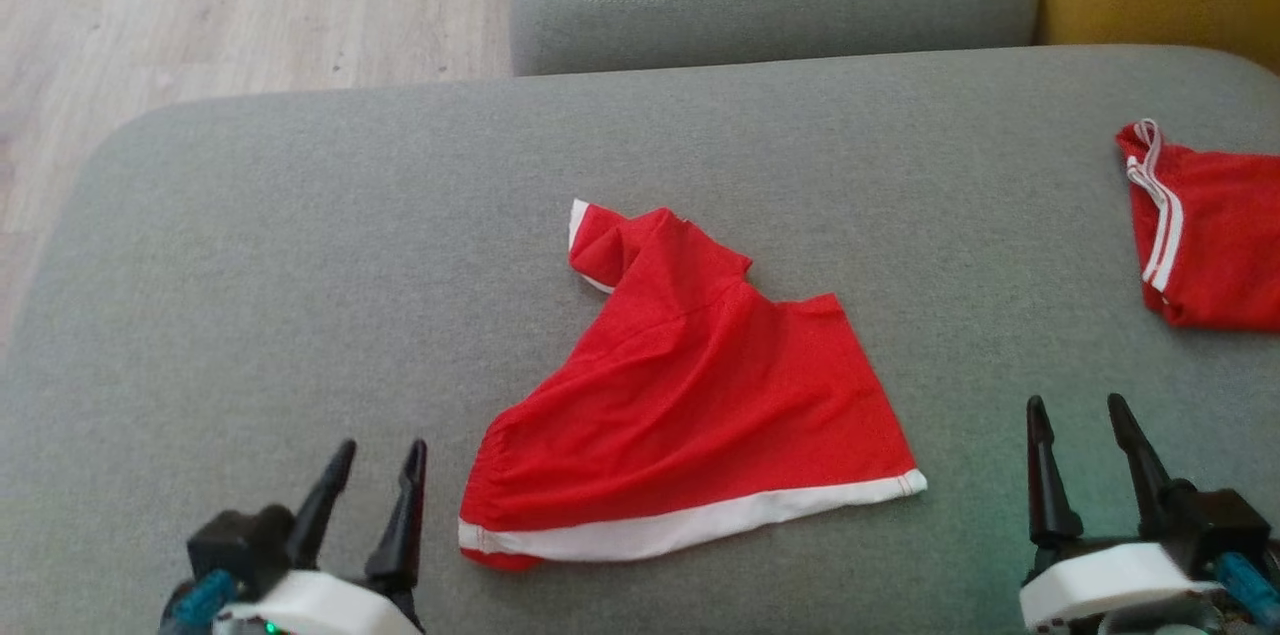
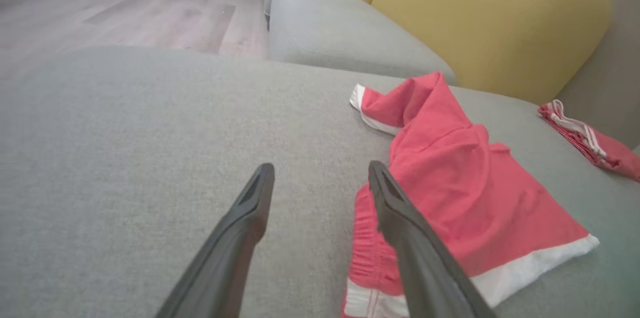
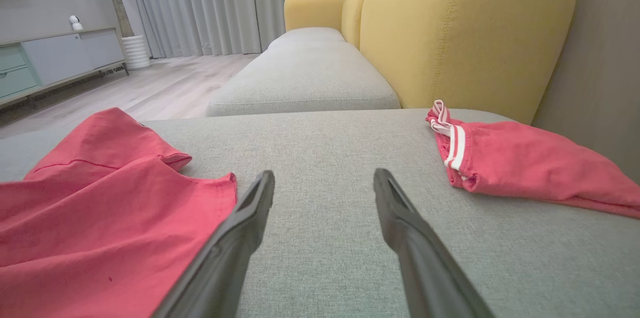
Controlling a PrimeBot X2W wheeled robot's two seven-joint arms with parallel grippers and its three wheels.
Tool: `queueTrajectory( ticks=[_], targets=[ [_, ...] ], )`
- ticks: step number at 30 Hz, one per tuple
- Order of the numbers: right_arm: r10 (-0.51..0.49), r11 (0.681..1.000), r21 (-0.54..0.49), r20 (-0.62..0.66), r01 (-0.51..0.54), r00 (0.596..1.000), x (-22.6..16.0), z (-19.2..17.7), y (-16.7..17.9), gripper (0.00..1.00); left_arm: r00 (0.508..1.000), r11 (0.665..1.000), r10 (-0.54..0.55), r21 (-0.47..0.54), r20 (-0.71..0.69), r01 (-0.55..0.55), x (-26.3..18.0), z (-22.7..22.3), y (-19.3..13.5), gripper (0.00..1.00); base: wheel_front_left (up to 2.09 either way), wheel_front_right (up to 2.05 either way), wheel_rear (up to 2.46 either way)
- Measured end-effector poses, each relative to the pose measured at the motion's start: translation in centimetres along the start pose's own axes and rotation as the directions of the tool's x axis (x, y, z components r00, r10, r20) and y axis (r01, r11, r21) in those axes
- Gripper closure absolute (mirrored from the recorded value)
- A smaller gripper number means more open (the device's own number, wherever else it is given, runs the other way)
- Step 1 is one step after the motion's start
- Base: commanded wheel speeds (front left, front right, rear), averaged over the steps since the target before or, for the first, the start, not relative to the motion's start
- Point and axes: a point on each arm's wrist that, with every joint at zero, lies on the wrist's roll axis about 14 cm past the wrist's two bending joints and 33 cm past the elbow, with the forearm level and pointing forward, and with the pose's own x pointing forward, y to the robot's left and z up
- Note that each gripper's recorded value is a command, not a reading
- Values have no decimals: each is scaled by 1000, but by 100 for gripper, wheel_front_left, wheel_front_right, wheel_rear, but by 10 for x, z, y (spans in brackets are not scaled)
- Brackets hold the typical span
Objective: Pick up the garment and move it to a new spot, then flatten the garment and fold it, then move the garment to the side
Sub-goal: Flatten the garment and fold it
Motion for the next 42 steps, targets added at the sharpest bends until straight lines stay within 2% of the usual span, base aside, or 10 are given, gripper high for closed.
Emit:
queueTrajectory(
  ticks=[5, 8, 17, 25, 42],
  targets=[
    [16, 1000, -2, 10, -16, 1000, 3, 3, 5, 0, 992, 997, 57, 54, 110, -63, 3, 28, 10, 0, 0, 0, 0],
    [22, 1000, -3, 11, -22, 1000, 4, 4, 7, 0, 989, 994, 72, 77, 131, -83, 2, 32, 13, 0, 0, 0, 0],
    [83, 997, 4, 14, -83, 996, 5, 5, 27, 0, 988, 981, 131, 136, 79, -141, -12, 9, 27, 0, 0, 0, 0],
    [118, 993, 20, 1, -118, 993, 5, 0, 39, 0, 987, 980, 139, 130, 84, -149, -14, 8, 29, 0, 0, 0, 0],
    [123, 992, 21, -6, -122, 992, 5, -2, 41, 0, 989, 983, 127, 128, 72, -135, -15, 4, 29, 0, 0, 0, 0]
  ],
)
